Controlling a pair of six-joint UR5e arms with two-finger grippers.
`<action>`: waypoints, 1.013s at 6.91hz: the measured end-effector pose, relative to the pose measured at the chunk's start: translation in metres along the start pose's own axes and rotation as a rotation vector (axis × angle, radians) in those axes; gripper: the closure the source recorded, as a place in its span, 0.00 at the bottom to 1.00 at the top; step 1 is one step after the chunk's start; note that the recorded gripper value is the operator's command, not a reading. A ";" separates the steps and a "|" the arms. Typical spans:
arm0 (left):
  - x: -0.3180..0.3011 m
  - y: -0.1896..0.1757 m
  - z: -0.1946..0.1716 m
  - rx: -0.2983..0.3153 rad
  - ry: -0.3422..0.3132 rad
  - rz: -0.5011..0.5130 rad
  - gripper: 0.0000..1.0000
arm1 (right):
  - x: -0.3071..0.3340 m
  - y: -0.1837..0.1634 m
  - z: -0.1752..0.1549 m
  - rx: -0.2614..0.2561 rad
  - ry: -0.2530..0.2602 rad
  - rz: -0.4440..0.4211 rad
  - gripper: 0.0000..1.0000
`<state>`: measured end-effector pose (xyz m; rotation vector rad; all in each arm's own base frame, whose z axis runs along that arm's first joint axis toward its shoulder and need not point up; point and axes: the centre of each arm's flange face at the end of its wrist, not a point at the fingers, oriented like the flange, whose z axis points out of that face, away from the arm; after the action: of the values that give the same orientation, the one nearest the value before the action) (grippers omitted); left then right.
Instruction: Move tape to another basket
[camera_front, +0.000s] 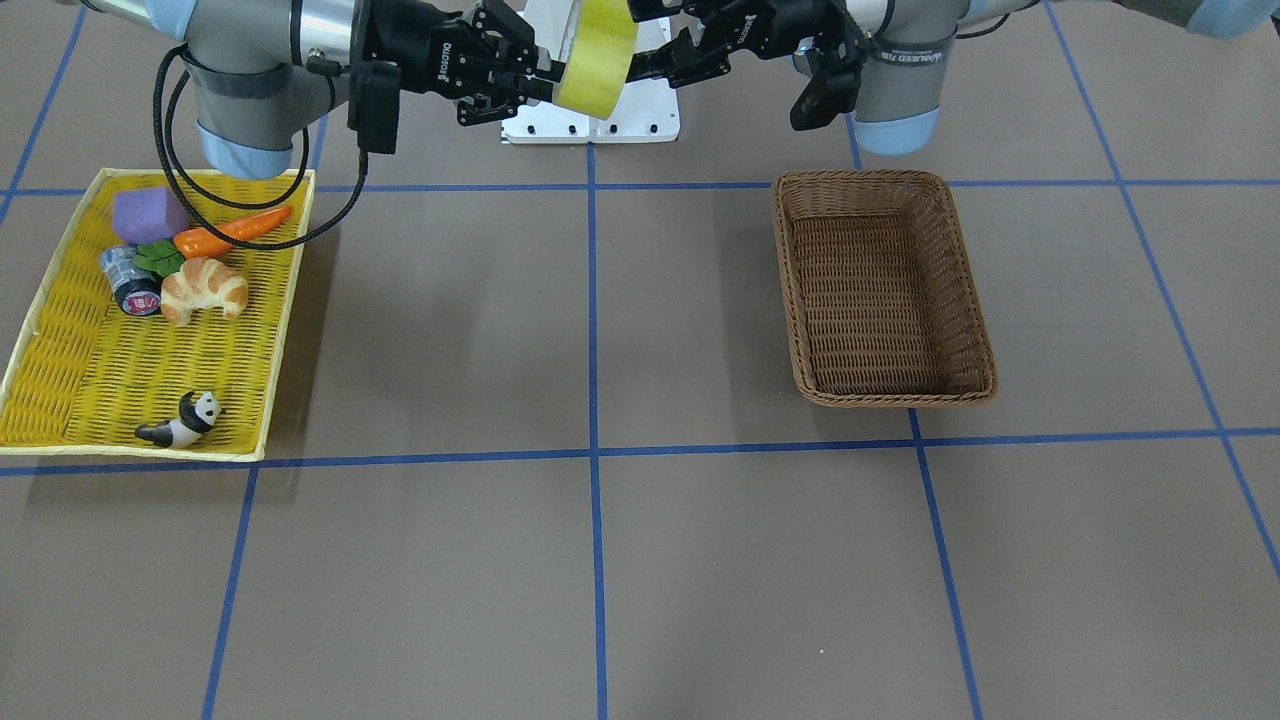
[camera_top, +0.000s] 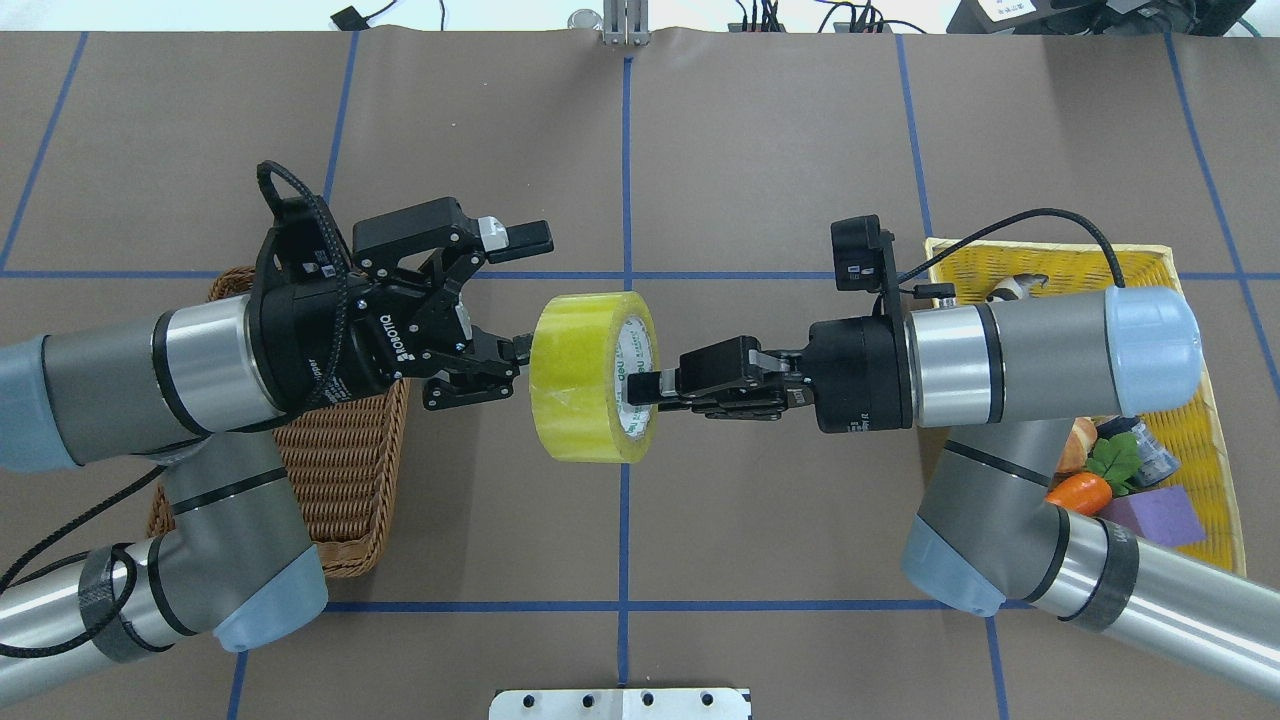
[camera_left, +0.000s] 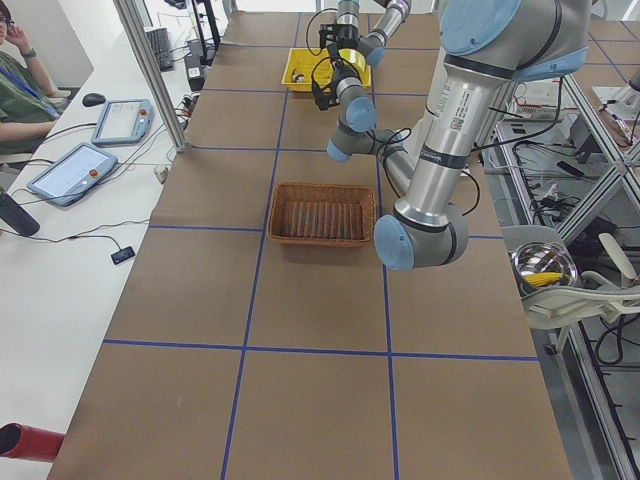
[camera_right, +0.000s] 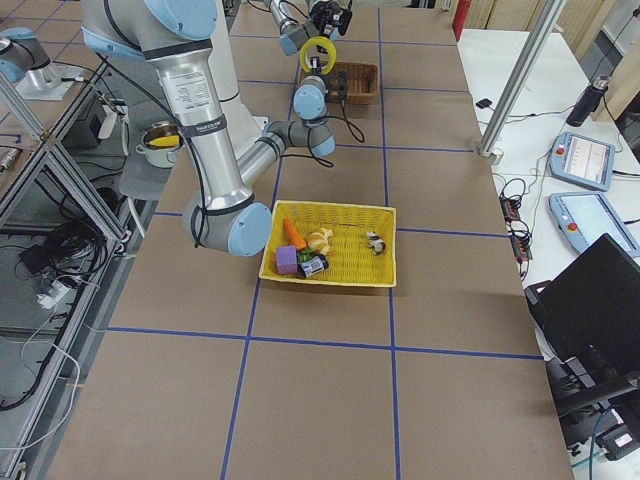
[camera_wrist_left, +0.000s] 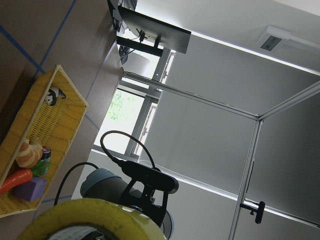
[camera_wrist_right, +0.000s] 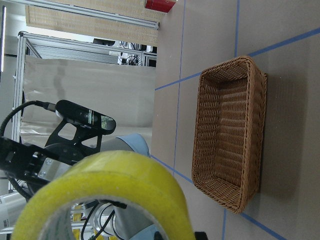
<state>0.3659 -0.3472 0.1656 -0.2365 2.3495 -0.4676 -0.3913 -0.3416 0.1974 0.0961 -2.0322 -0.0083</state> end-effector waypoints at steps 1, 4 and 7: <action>-0.001 0.001 0.000 -0.001 -0.001 -0.001 0.49 | -0.001 0.002 0.003 0.004 -0.004 0.003 0.88; -0.004 0.001 -0.002 -0.004 -0.006 -0.005 1.00 | 0.000 -0.002 0.006 0.047 -0.011 0.055 0.00; -0.008 0.002 -0.006 -0.015 -0.005 -0.005 1.00 | 0.001 -0.008 0.003 0.078 -0.013 0.087 0.00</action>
<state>0.3670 -0.3413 0.1736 -0.2507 2.3485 -0.4511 -0.3939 -0.3502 0.1966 0.0567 -2.0480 0.1253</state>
